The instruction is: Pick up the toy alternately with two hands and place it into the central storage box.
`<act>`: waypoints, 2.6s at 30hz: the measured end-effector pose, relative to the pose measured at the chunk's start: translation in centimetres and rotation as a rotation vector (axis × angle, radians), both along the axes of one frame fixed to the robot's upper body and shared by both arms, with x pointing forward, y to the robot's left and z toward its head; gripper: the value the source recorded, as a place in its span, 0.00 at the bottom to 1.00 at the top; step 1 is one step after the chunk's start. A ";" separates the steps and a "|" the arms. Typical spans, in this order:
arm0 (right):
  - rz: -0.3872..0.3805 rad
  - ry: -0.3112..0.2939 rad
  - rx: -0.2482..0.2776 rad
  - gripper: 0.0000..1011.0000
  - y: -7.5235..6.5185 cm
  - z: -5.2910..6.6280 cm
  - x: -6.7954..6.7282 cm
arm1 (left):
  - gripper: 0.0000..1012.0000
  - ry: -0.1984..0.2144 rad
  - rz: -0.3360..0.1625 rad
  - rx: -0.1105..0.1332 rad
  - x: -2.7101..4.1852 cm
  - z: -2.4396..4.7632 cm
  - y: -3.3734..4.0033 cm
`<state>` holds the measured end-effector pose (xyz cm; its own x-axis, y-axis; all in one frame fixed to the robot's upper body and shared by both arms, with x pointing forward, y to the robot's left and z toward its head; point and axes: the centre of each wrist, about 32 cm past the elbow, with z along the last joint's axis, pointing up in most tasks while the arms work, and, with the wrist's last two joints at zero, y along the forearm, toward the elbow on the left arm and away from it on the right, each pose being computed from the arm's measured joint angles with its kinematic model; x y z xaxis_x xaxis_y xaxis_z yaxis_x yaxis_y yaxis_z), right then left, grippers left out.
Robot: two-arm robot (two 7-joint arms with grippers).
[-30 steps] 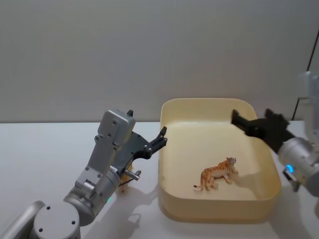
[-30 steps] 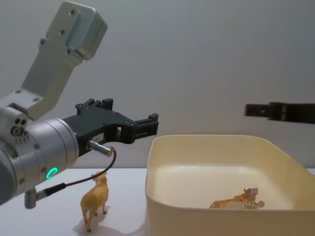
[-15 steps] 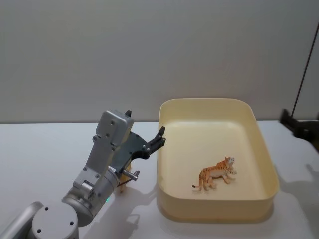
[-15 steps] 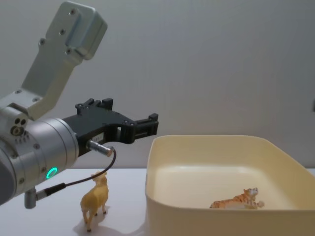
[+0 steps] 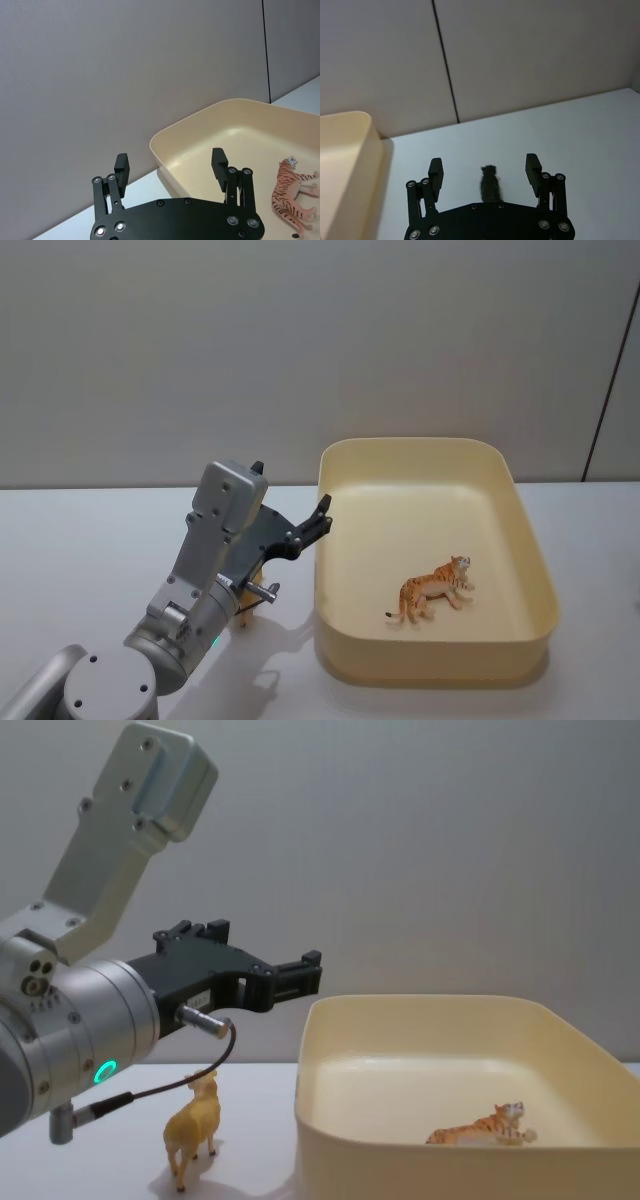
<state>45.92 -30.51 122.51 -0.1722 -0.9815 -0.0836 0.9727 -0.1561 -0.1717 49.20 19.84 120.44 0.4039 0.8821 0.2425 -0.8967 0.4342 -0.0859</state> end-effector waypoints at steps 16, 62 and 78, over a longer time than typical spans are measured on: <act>-0.025 0.096 -0.051 0.99 -1.2 -2.4 0.5 | 0.99 0.000 0.000 0.000 0.00 0.00 0.00; 0.022 0.197 -0.118 0.32 1.2 -6.3 4.9 | 0.99 0.000 0.000 0.000 0.00 0.00 0.00; 0.155 0.056 -0.033 0.31 3.3 -2.5 5.1 | 0.99 0.000 0.000 0.000 0.00 0.00 0.00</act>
